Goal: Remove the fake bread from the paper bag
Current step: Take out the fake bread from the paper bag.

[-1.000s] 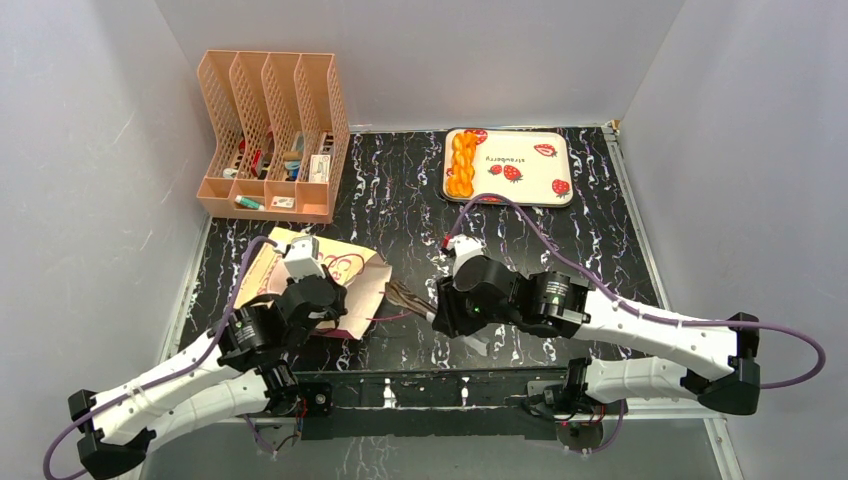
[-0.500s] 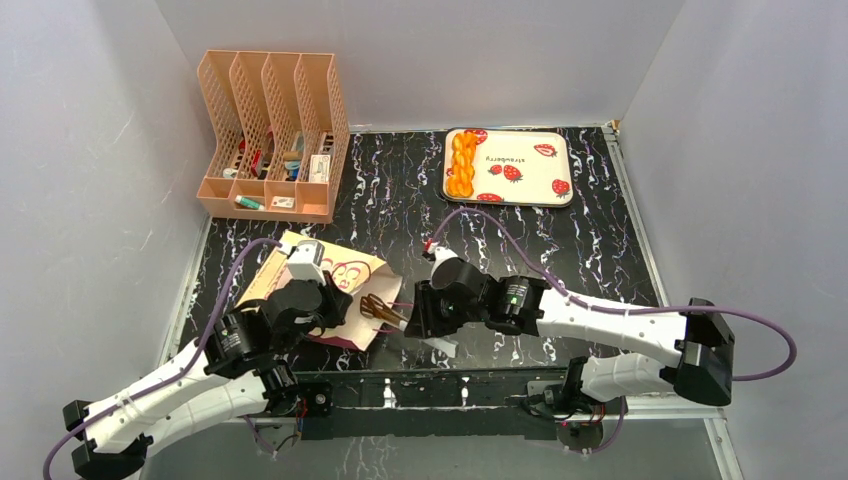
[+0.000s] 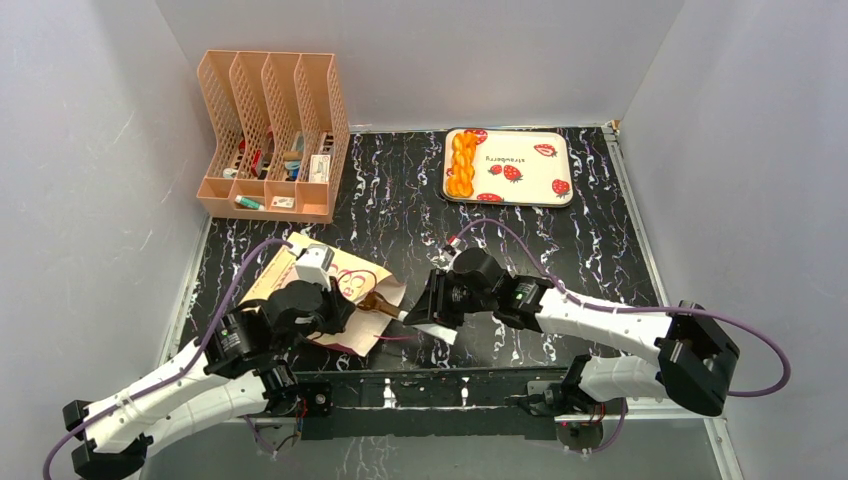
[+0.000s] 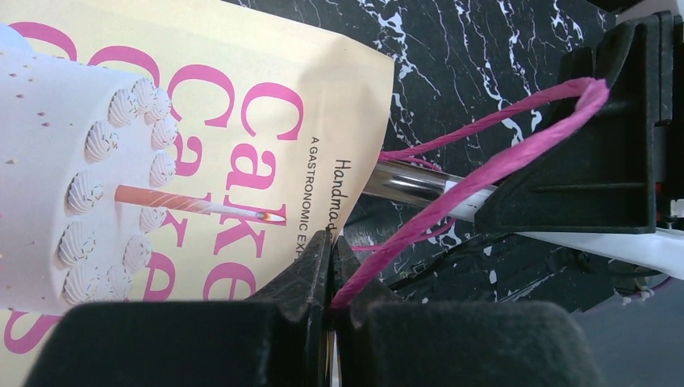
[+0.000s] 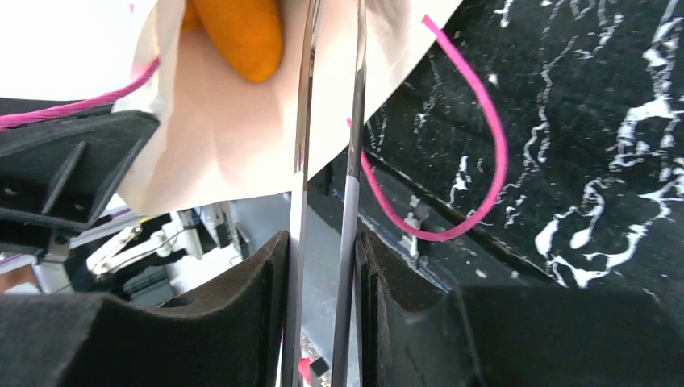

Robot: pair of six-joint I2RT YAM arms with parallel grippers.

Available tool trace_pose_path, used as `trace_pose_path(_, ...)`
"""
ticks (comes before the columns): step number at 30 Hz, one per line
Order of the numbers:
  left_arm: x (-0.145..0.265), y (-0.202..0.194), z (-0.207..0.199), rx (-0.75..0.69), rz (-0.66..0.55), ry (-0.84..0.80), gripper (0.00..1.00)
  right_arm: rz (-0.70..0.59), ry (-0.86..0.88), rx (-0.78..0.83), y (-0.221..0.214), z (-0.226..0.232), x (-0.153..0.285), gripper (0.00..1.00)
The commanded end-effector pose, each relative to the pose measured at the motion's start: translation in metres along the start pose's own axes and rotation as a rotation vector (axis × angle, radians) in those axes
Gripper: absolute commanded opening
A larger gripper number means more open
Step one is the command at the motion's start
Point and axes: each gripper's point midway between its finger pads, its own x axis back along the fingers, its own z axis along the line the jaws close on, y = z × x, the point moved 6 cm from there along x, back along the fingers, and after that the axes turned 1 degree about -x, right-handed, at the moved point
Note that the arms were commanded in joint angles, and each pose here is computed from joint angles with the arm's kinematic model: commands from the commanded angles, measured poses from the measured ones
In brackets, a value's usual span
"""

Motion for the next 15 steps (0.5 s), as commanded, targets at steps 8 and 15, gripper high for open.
trace_pose_path(8,0.003,0.012,-0.015,-0.013,-0.008,-0.063,0.00,0.061,0.221,-0.114,0.004,0.033,-0.003,0.35)
trace_pose_path(15,0.002,0.014,-0.018,-0.007,-0.015,-0.078,0.00,0.054,0.195,-0.149,0.007,0.028,-0.012,0.36)
